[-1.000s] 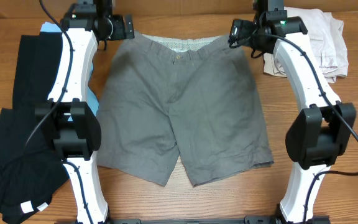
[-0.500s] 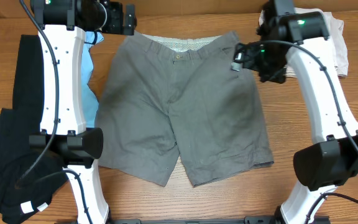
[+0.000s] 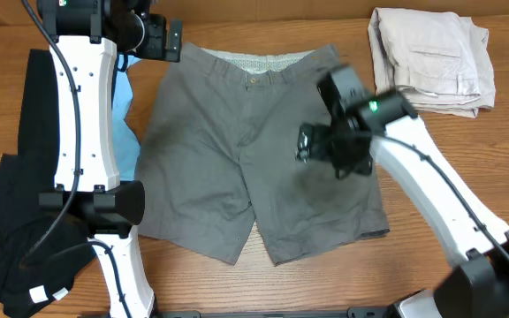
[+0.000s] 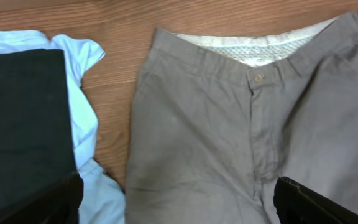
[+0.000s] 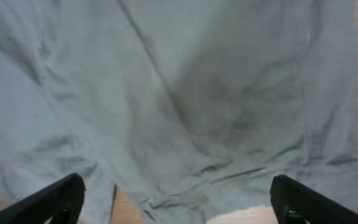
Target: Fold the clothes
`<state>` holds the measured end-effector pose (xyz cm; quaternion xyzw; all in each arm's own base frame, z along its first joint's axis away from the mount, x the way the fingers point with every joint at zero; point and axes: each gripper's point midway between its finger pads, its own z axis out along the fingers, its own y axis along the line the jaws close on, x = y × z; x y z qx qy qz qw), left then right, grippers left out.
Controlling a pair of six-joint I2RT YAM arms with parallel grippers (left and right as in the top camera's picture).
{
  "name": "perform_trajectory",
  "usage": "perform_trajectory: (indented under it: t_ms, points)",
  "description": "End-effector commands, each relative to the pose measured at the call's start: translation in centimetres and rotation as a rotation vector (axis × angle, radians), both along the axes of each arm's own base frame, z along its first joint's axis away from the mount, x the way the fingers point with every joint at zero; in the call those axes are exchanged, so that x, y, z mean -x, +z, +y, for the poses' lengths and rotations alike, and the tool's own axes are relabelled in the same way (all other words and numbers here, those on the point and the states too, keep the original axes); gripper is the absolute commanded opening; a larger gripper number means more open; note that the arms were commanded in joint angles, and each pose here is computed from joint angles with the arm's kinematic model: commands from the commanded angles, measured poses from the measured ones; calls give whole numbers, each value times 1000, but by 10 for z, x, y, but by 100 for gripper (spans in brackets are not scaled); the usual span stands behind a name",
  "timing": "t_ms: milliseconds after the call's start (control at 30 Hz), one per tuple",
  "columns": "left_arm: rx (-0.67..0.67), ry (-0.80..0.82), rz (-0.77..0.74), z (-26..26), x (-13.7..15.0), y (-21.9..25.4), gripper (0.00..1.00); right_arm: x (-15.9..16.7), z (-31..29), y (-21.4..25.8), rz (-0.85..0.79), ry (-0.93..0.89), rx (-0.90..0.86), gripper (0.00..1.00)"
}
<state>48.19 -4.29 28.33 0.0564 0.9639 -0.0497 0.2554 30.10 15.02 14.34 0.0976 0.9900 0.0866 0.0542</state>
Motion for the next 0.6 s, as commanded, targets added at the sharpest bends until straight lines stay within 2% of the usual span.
perform_trajectory:
  t_ms: [0,300,433,500,533,567]
  points:
    - [-26,-6,-23,4,-1,6,100,30,1,-21,46,-16,-61,95]
    - [-25,-25,-34,-5,-4,6,100,61,1,-83,112,-7,-112,92]
    - [-25,-41,-37,-14,-7,3,100,63,0,-93,111,-25,-116,85]
    - [-25,-50,-34,-18,-8,0,100,64,0,-97,110,-27,-117,73]
    - [-25,-54,-32,-20,-8,-1,100,64,-1,-100,108,-28,-118,59]
    - [-25,-58,-30,-22,-9,-2,100,65,-1,-102,108,-31,-118,31]
